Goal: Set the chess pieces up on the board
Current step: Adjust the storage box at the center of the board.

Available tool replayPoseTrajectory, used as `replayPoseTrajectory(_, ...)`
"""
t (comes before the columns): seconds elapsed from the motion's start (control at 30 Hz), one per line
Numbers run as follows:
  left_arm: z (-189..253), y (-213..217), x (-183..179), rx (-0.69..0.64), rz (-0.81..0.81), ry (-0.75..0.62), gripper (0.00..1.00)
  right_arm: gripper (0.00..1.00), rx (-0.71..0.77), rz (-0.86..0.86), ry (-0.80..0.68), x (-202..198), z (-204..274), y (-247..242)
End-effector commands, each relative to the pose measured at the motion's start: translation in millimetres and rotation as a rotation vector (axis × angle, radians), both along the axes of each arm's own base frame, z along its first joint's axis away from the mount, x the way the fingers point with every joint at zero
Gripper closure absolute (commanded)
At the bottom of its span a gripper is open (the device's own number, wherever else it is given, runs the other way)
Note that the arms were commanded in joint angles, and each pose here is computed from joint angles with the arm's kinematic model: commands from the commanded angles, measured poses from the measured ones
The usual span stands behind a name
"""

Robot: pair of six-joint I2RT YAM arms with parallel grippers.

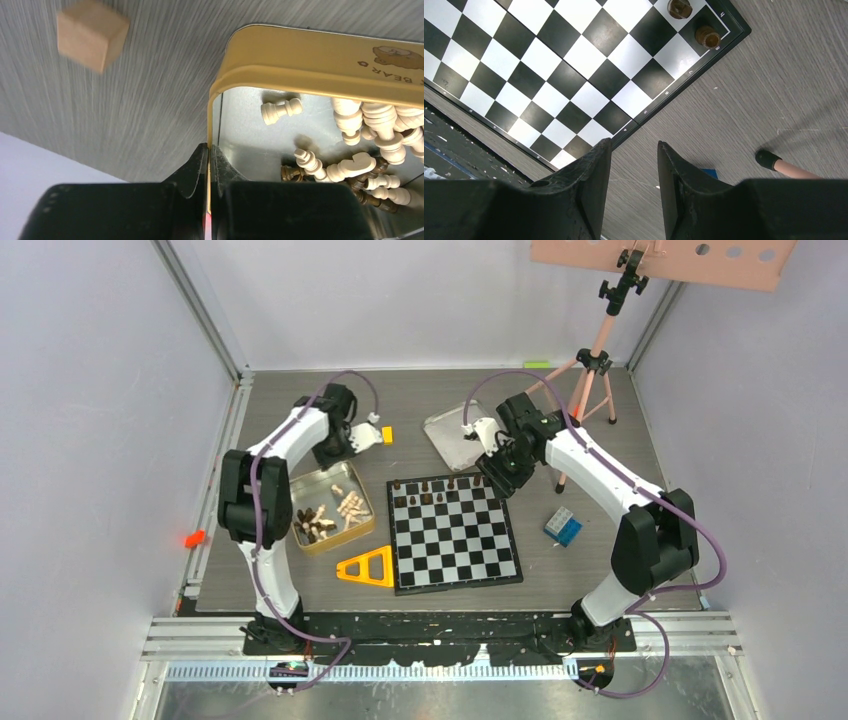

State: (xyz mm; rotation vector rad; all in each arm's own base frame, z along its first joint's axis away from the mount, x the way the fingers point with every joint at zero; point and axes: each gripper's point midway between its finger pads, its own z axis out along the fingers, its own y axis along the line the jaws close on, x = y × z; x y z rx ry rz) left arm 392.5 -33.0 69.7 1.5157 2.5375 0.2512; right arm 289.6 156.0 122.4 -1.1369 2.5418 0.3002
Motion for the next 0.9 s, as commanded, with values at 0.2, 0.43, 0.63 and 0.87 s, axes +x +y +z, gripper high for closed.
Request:
replayPoseTrajectory(0.2, 2.7, -78.4, 2.3, -0.053, -0.242, -0.077, 0.82, 0.55, 0.055, -0.008, -0.024, 4.3, 6.9, 5.4)
replayPoseTrajectory(0.43, 37.0, -46.0, 1.3, -0.084, -0.009, -0.2, 0.57, 0.55, 0.069, -0.008, -0.023, 3.6, 5.5, 7.3)
replayPoseTrajectory(0.63, 49.0, -40.7, -61.2, -0.195, 0.12, -0.108, 0.49, 0.56, 0.072, -0.013, -0.017, 3.4, 2.5, 6.9)
replayPoseTrajectory(0.87, 34.6, -43.0, -107.0, -0.245, 0.265, 0.032, 0.49, 0.56, 0.077, -0.018, -0.009, 3.0, 1.4, 7.5)
